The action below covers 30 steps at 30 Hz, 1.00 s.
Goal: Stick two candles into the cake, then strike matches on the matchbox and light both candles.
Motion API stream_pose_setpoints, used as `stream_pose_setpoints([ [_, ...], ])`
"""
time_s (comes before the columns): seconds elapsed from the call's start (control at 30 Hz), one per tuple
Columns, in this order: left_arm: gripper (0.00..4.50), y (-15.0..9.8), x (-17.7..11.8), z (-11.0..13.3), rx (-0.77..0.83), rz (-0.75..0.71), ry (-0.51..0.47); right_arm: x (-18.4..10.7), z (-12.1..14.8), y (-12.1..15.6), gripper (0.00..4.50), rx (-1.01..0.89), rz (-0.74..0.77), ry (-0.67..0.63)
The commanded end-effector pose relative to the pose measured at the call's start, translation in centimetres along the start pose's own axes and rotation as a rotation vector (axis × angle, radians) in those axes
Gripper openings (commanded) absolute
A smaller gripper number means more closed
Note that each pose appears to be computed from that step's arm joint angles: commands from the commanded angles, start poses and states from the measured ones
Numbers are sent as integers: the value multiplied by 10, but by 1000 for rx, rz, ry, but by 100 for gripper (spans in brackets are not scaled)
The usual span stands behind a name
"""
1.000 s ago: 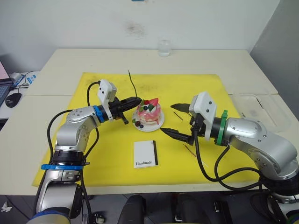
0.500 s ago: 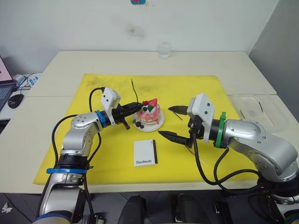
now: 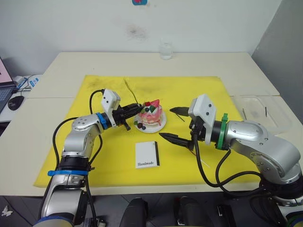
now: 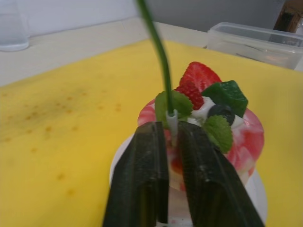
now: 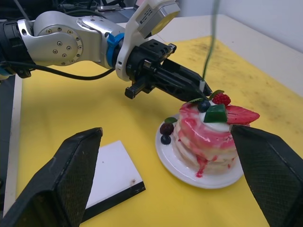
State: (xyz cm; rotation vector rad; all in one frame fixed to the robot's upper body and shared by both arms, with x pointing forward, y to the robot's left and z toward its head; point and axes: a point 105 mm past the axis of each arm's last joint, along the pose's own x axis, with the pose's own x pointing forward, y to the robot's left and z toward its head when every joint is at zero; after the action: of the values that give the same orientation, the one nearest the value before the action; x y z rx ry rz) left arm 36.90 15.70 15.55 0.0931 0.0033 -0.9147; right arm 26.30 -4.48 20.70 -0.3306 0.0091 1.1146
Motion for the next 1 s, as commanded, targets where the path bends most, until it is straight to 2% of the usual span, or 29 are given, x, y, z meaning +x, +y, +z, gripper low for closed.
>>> stream_pose_setpoints([
  [0.03,220,2,-7,8,20,-1,-5,-3,14,0,450,-42,-16,-48],
  [0.27,441,3,-14,21,43,24,-33,-1,15,2,450,-31,-14,-60],
  [0.67,446,12,-24,22,22,95,-25,0,15,0,450,-21,-26,-75],
  [1.0,446,7,-54,26,8,92,30,-7,11,-4,450,-22,-59,-70],
])
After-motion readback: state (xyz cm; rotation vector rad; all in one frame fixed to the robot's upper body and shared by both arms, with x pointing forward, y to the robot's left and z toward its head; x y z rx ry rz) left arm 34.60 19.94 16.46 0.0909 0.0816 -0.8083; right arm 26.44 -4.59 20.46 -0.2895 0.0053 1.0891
